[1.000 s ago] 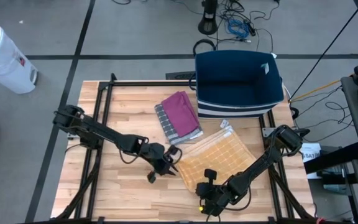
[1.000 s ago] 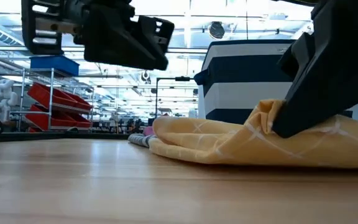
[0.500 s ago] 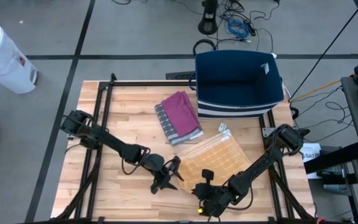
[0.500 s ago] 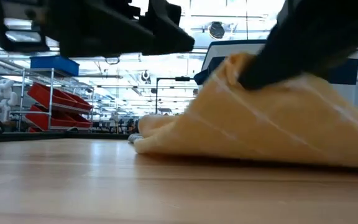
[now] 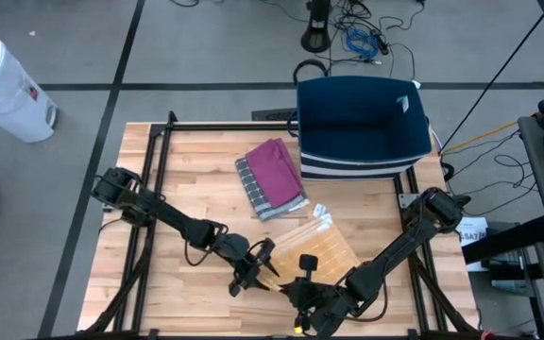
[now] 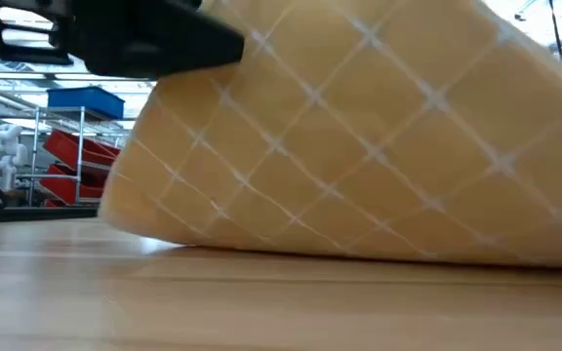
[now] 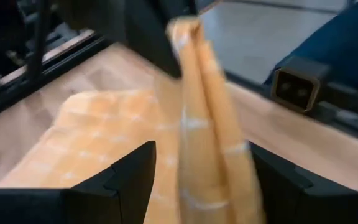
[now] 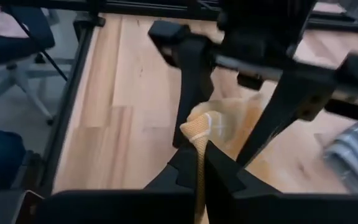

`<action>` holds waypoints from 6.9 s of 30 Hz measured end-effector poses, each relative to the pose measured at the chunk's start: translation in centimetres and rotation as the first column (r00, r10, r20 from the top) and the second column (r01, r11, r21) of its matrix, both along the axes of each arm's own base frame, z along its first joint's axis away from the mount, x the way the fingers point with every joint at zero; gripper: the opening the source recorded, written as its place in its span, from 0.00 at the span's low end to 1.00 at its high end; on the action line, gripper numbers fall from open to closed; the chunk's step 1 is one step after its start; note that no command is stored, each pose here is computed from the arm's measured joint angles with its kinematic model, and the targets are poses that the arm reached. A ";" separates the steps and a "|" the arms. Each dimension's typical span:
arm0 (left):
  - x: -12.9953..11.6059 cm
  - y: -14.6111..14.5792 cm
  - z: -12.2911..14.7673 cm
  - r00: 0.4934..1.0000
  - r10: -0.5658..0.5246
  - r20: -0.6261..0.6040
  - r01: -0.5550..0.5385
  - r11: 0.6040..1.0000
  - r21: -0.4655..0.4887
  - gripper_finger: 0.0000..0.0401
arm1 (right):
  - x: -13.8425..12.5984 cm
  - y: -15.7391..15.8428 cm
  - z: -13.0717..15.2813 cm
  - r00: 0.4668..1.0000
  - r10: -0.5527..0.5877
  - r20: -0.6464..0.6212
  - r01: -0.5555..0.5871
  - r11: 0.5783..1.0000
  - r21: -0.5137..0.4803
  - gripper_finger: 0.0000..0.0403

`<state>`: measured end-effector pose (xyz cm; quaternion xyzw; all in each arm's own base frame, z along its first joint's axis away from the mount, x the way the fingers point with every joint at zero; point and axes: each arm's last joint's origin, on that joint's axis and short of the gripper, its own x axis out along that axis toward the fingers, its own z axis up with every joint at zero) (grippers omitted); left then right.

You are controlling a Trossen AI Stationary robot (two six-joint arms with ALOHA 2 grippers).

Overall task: Fold towel
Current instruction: Fold the orange checkered towel

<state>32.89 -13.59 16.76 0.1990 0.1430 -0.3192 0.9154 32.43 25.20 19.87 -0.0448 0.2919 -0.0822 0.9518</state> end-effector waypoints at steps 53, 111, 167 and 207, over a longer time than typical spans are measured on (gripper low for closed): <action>-3.2 3.8 6.9 0.909 0.334 0.249 -0.413 0.797 0.440 0.01 | -7.3 -1.4 8.5 0.942 -0.306 -0.138 0.260 0.926 -0.275 0.00; 0.7 7.5 1.4 0.968 0.250 0.032 -0.250 0.936 0.249 0.00 | -3.7 3.9 -0.9 0.895 -0.361 -0.263 0.389 0.919 0.061 0.00; 8.3 10.5 -2.1 0.964 0.261 0.048 -0.265 0.941 0.208 0.01 | -6.1 4.5 -5.0 0.720 -0.579 -0.384 0.627 0.779 0.002 0.35; 8.4 10.5 -1.9 0.957 0.284 0.056 -0.290 0.935 0.203 0.01 | -2.6 4.3 -9.5 0.824 -0.475 -0.309 0.484 0.874 -0.053 0.24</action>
